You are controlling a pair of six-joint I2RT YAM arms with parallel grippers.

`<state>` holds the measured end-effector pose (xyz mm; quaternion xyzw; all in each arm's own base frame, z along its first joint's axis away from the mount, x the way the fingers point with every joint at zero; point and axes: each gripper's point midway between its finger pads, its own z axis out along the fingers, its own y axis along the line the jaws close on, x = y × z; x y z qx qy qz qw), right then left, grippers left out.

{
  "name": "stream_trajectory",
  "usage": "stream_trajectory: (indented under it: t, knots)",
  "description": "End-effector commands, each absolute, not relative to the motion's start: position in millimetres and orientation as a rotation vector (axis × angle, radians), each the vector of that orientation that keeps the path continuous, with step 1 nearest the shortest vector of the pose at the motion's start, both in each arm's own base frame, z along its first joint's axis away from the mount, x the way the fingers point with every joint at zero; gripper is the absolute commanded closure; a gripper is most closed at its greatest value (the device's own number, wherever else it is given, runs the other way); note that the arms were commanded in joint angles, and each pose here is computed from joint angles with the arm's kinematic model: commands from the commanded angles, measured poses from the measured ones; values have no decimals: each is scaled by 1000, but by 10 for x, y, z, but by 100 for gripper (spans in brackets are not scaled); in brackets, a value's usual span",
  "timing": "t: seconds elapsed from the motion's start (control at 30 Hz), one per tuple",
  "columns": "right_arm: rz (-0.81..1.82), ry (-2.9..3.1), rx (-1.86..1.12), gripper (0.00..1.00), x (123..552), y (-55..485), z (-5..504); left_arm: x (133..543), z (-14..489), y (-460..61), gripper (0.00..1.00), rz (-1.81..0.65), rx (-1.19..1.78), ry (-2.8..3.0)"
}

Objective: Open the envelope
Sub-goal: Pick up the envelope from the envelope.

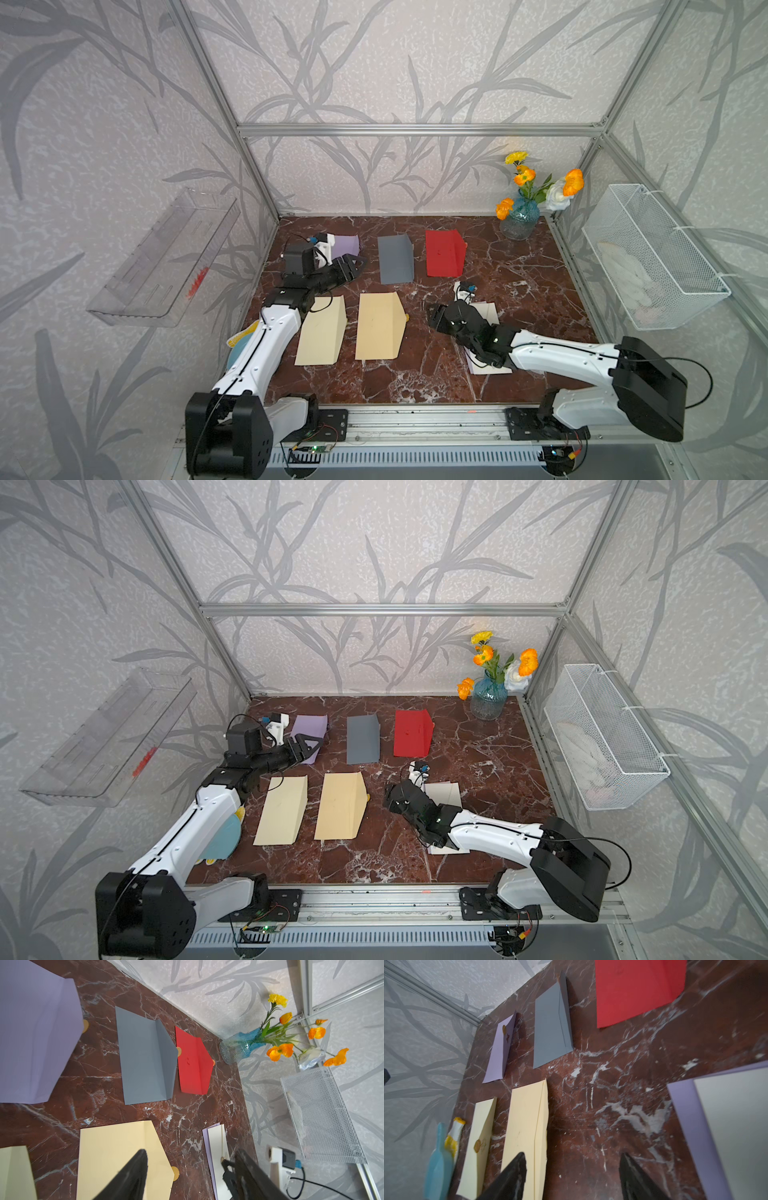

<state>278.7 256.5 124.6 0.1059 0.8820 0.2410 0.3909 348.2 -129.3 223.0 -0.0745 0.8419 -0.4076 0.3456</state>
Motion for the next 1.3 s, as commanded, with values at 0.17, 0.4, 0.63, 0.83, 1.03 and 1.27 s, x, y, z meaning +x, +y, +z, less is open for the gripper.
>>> stream_trajectory:
  t: [0.17,0.4,0.63,0.83,1.03,1.27]
  knots:
    - [108,2321,129,29,3180,1878,1423,3661,2052,-2027,38,-1078,39,2292]
    - [120,2413,241,29,3251,1561,1168,3746,1743,-2497,45,-1175,107,2389]
    - [106,2552,354,26,3129,1375,738,3693,1488,-2928,45,-1280,156,2450]
    - [118,2620,457,26,3027,1181,512,3642,1395,-3215,45,-1330,210,2475]
    - [133,2630,554,26,2877,1002,436,3602,1265,-3512,47,-1423,222,2494]
    - [132,2652,649,19,2694,891,285,3554,1173,-3756,48,-1461,261,2519]
